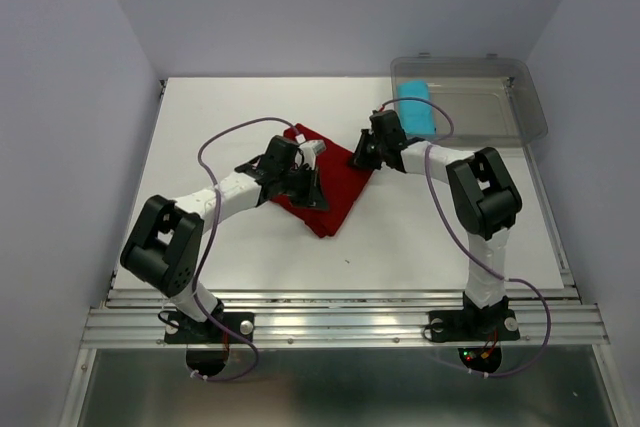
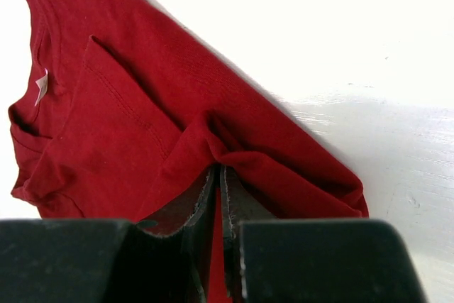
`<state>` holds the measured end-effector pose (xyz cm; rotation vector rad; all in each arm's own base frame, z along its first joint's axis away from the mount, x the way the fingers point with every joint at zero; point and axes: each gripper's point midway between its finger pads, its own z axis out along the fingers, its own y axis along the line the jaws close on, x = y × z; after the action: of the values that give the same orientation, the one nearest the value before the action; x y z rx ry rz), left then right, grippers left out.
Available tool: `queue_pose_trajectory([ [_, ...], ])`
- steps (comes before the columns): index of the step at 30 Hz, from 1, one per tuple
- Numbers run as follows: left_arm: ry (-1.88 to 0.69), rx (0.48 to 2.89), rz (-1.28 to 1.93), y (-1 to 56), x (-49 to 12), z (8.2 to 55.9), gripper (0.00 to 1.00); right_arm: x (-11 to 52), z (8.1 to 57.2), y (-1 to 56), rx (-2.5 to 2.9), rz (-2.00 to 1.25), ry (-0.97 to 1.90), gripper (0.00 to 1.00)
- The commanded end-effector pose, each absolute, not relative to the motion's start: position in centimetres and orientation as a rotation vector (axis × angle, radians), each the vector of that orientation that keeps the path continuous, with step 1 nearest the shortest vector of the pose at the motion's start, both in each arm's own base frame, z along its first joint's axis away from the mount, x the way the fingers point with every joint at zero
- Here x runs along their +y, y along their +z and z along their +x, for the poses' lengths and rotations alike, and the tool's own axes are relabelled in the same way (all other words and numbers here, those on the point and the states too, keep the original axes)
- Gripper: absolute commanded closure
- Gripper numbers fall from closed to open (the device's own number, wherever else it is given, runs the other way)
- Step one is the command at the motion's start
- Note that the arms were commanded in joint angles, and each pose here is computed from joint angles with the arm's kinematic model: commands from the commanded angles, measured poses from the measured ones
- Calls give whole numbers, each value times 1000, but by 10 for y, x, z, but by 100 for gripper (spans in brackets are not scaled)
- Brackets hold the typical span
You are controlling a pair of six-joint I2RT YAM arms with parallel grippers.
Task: Roll the t-shirts
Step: Roll the T-shirt to the center of the board.
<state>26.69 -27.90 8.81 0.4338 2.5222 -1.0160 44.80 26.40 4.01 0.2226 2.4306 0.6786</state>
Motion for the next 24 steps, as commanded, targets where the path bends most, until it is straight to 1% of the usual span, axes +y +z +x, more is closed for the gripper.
queue_pose_trajectory([
  [1,-987,2542,421,82,-269,257,100,264,454,74,2361,197,668,87],
  [5,-958,2580,369,67,-265,256,100,262,454,104,2301,188,683,87],
  [9,-923,2598,306,51,-259,255,100,251,453,105,2286,184,620,87],
  [14,-913,2637,282,36,-256,250,100,240,443,76,2345,200,547,86],
  [19,-915,2602,300,40,-260,258,100,229,434,36,2415,231,473,87],
  [22,-923,2580,311,49,-262,260,100,229,432,32,2427,229,473,87],
  [24,-928,2559,313,61,-264,264,100,231,432,39,2417,221,488,87],
])
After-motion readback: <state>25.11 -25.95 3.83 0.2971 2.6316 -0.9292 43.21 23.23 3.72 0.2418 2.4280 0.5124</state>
